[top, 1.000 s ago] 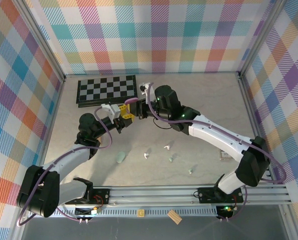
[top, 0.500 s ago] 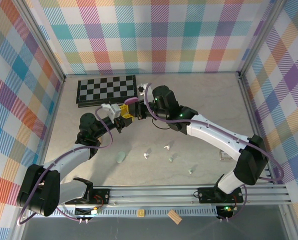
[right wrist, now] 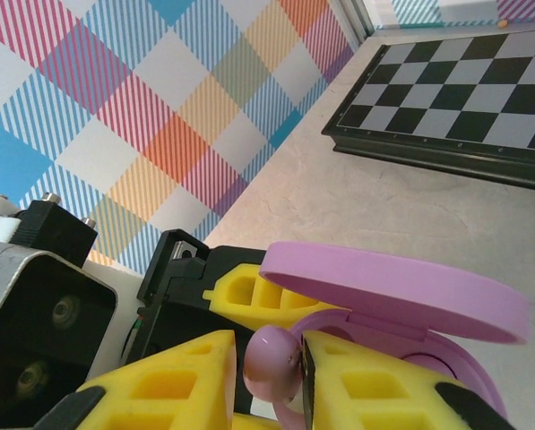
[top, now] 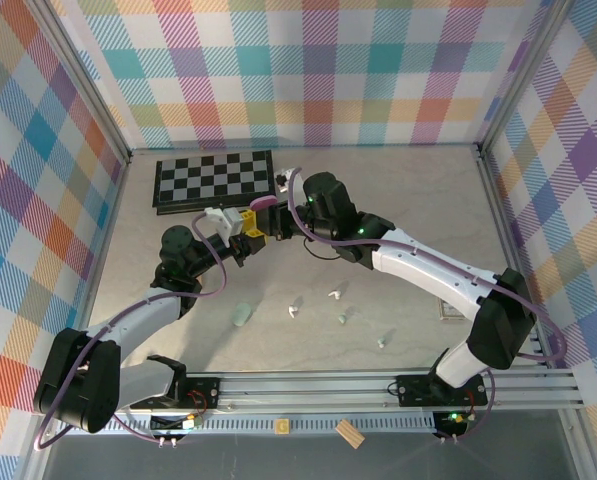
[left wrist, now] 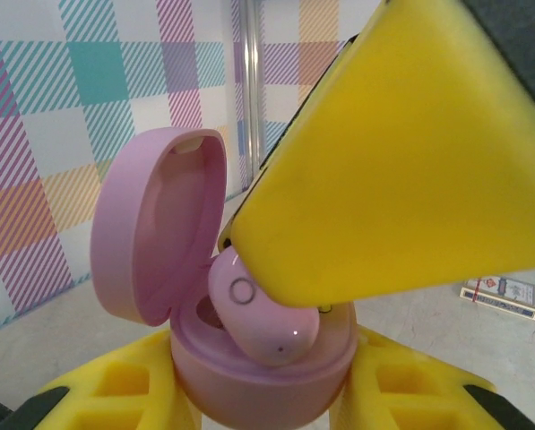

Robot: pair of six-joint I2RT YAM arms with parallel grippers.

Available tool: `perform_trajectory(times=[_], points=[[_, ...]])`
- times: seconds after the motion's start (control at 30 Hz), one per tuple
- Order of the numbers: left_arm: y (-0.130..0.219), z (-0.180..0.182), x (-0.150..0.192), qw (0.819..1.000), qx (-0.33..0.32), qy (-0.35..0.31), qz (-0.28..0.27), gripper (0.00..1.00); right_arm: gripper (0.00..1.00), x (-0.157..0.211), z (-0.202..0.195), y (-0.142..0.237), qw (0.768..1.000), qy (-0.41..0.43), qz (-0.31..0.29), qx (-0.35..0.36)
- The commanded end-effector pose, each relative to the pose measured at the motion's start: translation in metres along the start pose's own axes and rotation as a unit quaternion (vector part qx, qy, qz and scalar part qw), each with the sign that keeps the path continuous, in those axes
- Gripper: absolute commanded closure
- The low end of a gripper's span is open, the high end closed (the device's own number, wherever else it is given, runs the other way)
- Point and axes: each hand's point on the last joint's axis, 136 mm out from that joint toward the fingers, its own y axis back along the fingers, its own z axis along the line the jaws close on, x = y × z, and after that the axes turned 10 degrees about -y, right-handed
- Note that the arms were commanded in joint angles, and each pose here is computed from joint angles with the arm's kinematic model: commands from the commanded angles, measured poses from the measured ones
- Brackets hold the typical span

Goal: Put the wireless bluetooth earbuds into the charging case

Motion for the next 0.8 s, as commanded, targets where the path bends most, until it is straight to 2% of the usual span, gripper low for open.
perform_trajectory(times=[0.0,0.27,0.77], points=[[0.001,-0.002,-0.023,0.999,0.002,-0.031,-0.029,0.68,0.73,-0.007,0.005,0.006,1.000,0.002,-0.010,0.009],[0.001,-0.001,-0.024,0.999,0.003,-0.033,-0.030,0.68,0.72,-0.011,0.009,0.011,1.000,0.004,-0.016,0.007],[-0.002,-0.001,-0.023,0.999,0.006,-0.033,-0.029,0.68,0.58,-0.020,0.035,0.042,0.998,0.029,-0.035,-0.032]])
